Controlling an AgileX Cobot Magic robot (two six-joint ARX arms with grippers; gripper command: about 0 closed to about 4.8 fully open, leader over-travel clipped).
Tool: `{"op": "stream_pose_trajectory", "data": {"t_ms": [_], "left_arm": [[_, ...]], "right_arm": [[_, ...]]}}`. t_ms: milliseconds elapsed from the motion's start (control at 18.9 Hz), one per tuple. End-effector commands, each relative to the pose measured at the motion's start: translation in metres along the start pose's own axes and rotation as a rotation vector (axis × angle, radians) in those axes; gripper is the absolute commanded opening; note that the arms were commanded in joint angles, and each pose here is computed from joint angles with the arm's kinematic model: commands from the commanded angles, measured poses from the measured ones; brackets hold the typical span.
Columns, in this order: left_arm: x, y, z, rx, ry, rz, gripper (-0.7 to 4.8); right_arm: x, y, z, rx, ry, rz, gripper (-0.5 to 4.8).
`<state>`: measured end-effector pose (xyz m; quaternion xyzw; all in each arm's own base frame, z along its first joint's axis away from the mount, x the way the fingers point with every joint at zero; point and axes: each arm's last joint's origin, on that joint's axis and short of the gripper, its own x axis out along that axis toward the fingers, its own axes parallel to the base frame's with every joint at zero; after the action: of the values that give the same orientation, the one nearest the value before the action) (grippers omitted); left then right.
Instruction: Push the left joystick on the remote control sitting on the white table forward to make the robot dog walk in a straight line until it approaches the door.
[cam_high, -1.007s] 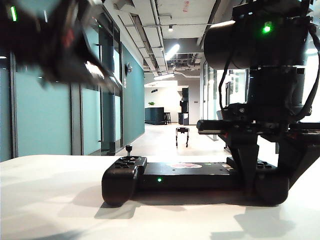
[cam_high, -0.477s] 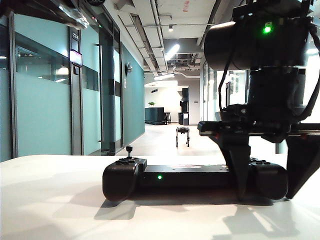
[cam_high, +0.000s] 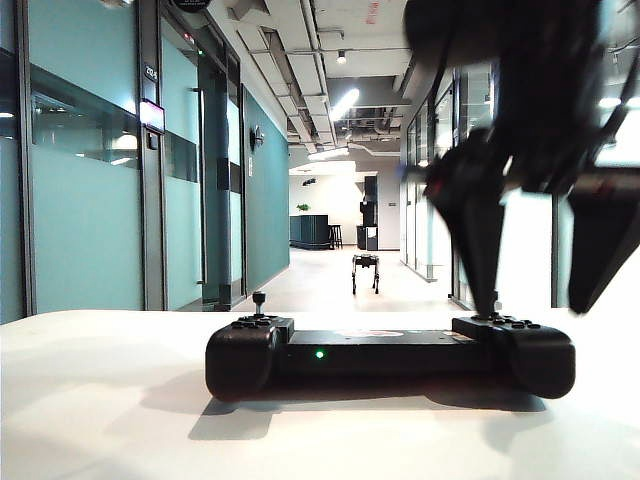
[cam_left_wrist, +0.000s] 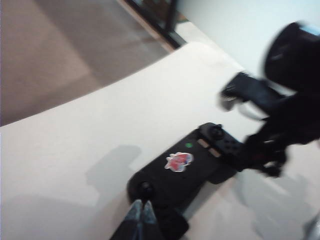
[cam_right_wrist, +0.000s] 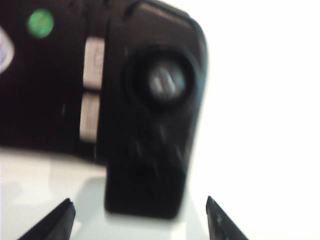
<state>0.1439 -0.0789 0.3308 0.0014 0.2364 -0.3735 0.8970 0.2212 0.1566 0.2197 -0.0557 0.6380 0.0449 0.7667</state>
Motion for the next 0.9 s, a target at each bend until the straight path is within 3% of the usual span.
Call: {"op": "stream_pose_trajectory", "data": {"t_ms": [53,159,318,689,901], "left_arm": [[-0.011,-0.002,-0.002,0.004,-0.012,0.073,-0.05],[-0.017,-0.004,-0.003,0.011,-0.034,0.073,-0.05],[-0.019,-0.004,-0.021,0.025,-0.08,0.086,-0.05],[-0.025,-0.004,-0.075,0.069,-0.222,0.128,-0.05],[-0.023,0.0,-0.102,0.078,-0.292,0.198,-0.05]], "right_arm": [[-0.026,-0.009,-0.011,-0.008,-0.046,0.013,2.56],[-0.045,-0.016,-0.018,0.0,-0.121,0.012,-0.14],[-0.072,-0.028,-0.031,-0.067,-0.305,-0.042,-0.01],[-0.078,-0.05,-0.072,-0.111,-0.685,0.078,-0.01],[-0.076,-0.058,-0.086,-0.077,-0.8,0.117,-0.01]]}}
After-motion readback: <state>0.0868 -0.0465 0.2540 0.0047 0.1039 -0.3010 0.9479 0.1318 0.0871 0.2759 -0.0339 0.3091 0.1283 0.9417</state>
